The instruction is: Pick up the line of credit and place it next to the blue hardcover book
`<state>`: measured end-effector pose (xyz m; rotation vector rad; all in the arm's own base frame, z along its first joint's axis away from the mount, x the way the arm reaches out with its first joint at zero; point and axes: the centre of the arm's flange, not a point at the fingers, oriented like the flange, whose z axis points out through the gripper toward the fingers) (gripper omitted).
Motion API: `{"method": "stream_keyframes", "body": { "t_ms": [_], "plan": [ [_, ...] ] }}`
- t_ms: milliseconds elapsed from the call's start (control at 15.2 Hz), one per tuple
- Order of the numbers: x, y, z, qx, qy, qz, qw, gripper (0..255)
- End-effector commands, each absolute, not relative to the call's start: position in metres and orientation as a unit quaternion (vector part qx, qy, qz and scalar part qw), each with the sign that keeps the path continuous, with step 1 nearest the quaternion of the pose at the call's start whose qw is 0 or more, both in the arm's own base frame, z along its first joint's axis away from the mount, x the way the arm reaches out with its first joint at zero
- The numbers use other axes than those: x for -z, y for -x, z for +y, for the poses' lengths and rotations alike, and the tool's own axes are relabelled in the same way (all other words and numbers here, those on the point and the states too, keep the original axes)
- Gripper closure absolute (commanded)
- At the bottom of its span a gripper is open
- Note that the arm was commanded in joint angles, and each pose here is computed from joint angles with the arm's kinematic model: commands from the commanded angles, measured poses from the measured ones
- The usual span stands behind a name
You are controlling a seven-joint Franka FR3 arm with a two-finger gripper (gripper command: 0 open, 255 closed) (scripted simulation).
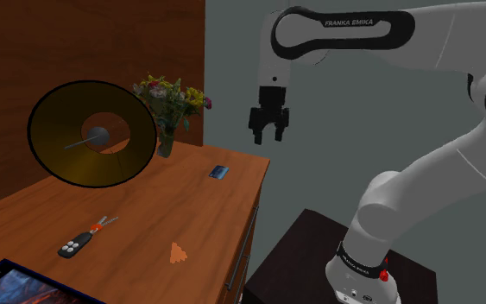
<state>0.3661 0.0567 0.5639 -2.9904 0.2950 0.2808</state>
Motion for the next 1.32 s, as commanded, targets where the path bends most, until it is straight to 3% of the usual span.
{"method": "stream_keyframes", "body": {
  "t_ms": [0, 858, 1254],
  "plan": [
    [-0.548, -0.393, 0.062, -0.115, 0.977, 0.161, 0.076, 0],
    [-0.428, -0.528, 0.039, -0.232, 0.810, 0.515, 0.158, 0],
    [-0.397, -0.528, 0.049, -0.238, 0.796, 0.533, 0.162, 0]
  ]
}}
